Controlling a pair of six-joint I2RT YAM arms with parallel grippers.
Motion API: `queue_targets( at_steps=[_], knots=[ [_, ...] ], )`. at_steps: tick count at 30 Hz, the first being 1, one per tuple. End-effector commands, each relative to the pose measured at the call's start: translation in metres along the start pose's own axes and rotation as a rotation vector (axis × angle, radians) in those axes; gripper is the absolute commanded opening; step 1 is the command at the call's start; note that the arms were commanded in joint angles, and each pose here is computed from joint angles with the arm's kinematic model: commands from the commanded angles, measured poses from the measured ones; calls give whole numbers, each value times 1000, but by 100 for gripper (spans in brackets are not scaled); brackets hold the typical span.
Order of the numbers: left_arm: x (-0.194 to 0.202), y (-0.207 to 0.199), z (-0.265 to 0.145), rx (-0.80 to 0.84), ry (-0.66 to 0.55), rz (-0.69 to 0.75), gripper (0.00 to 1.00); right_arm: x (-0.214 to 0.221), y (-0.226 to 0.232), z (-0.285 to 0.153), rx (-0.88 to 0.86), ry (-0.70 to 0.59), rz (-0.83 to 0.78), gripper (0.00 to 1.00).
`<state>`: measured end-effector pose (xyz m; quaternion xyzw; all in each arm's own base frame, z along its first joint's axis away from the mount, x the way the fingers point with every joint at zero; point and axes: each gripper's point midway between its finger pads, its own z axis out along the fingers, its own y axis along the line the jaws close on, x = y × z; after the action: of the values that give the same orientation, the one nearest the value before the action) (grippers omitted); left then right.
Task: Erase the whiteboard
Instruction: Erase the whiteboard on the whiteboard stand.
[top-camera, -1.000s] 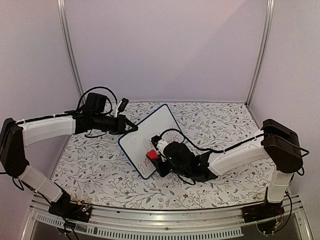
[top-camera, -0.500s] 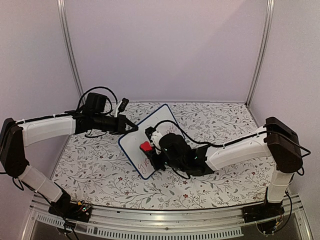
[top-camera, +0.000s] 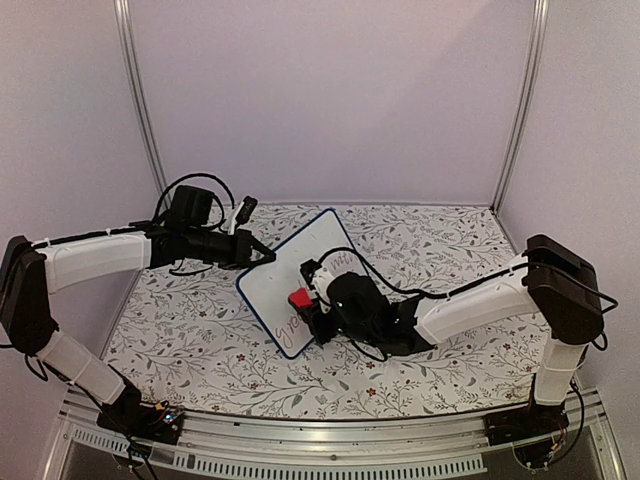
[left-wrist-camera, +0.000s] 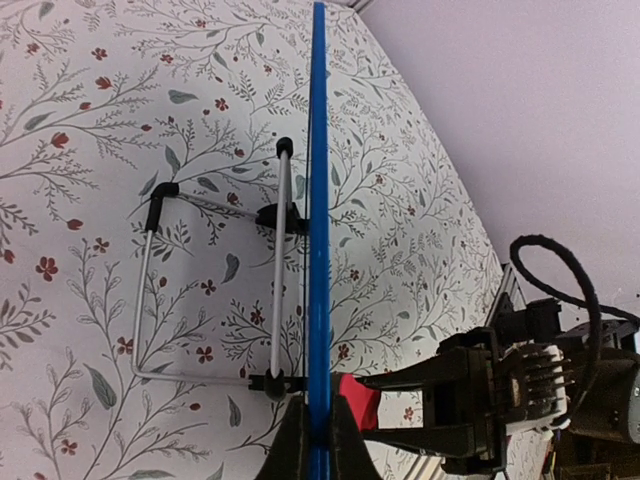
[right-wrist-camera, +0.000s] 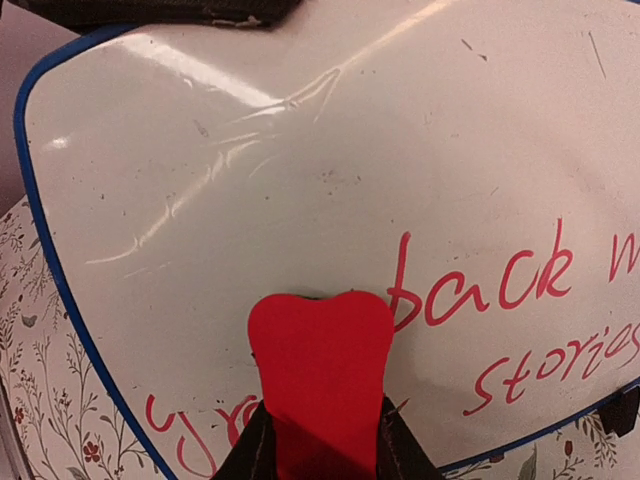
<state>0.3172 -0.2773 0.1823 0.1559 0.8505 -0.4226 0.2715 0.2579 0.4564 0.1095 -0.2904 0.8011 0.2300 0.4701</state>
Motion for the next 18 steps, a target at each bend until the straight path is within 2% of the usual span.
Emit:
queue_targets(
  at_steps=[1, 6, 18],
  knots=[
    [-6, -26, -4, 81, -14, 48, 0, 46, -9, -1, -2, 107, 29, 23],
    [-6, -26, -4, 82, -14, 46, 0, 46, -9, -4, -8, 104, 43, 23],
    [-6, -26, -5, 79, -17, 49, 0, -20, 11, 6, -48, -12, 1, 23]
  ],
)
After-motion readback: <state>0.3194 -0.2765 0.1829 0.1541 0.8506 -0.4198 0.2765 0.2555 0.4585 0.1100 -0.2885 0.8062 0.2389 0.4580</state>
